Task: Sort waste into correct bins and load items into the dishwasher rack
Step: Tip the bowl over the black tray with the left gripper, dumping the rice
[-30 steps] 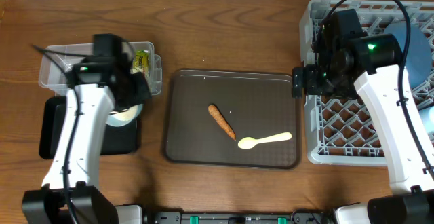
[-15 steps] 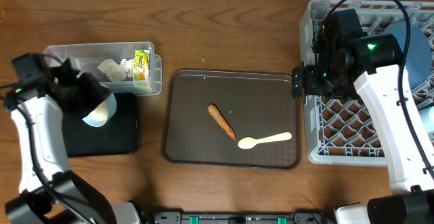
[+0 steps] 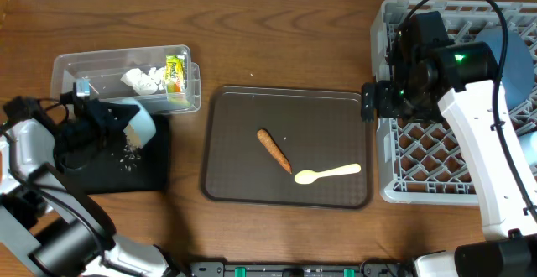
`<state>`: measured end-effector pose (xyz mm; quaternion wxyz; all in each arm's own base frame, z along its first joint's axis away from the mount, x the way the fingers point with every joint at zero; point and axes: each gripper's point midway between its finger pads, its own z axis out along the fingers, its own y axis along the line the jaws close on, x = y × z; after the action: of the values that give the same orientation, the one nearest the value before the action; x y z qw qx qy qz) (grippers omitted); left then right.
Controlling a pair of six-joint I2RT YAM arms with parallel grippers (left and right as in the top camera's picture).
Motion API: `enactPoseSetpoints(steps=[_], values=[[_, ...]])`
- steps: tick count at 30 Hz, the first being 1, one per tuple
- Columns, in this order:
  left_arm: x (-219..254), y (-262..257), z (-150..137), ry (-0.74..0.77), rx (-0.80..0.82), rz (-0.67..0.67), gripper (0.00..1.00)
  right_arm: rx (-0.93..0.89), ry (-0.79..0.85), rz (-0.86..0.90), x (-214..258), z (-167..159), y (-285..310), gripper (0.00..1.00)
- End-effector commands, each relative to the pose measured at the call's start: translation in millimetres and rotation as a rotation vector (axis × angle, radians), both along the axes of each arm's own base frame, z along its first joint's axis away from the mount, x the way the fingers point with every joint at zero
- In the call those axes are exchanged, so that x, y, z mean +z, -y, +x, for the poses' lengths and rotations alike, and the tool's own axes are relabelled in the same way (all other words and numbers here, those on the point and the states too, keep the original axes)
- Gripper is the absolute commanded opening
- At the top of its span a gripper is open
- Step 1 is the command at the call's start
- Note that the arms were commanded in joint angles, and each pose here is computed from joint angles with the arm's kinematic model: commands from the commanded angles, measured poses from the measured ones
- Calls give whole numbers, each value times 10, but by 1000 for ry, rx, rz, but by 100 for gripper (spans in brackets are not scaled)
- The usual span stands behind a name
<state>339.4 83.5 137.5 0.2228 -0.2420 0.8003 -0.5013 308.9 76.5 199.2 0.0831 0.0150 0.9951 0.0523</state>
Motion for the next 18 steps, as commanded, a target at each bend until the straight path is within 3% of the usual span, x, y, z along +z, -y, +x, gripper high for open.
enactPoseSetpoints(steps=[1, 7, 18], values=[[126, -21, -26, 160, 25, -171, 6, 8, 2, -11, -6, 10, 26, 99], [56, -181, -134, 197, 120, -304, 6, 8, 3, -11, -5, 13, 25, 99], [60, -310, -184, 188, 167, -319, 6, 8, 4, -11, -5, 16, 25, 99]])
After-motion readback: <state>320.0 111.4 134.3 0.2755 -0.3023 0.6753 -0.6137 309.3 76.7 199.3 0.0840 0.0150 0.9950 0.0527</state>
